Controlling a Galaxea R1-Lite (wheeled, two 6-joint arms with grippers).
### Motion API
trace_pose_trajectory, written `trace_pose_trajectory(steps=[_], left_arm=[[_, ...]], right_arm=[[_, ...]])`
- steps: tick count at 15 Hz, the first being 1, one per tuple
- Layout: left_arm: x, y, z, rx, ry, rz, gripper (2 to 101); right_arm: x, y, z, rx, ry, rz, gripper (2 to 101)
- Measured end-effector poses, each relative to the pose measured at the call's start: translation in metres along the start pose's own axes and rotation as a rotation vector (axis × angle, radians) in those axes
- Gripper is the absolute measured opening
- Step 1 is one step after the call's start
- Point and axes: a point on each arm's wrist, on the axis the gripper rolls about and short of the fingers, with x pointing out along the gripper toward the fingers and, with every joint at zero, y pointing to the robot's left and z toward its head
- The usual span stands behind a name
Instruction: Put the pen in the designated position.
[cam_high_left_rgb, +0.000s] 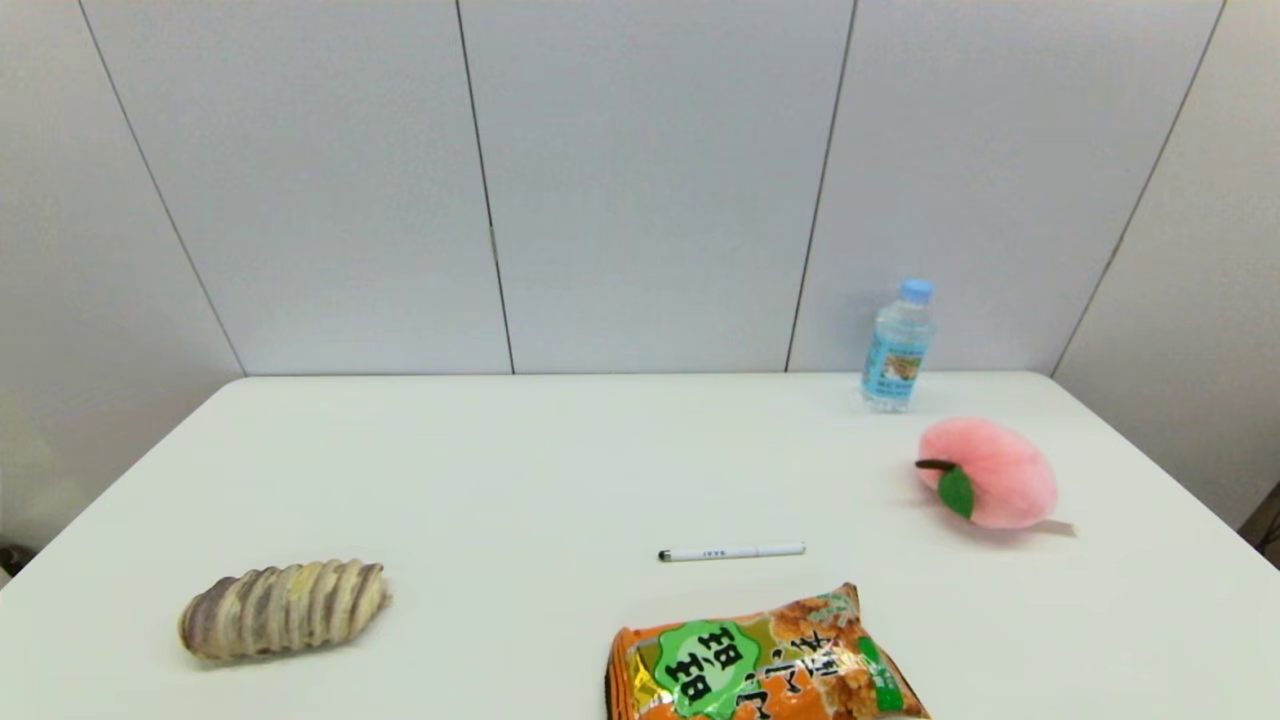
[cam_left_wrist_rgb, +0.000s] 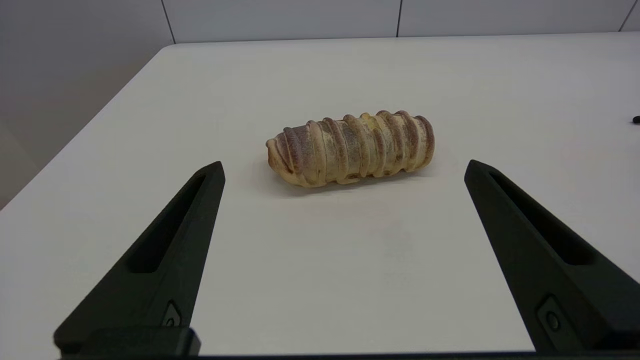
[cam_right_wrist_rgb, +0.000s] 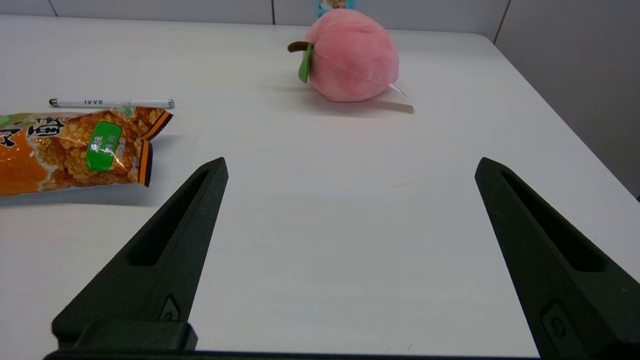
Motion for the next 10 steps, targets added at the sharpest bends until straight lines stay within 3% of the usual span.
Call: trace_pose_trajectory(steps=[10], left_arm=[[-0.0001, 0.0000, 0.0000, -0.003, -0.003, 0.000, 97.7]], right_arm=[[0.0000, 0.0000, 0.0001, -0.007, -0.001, 0.001, 98.0]])
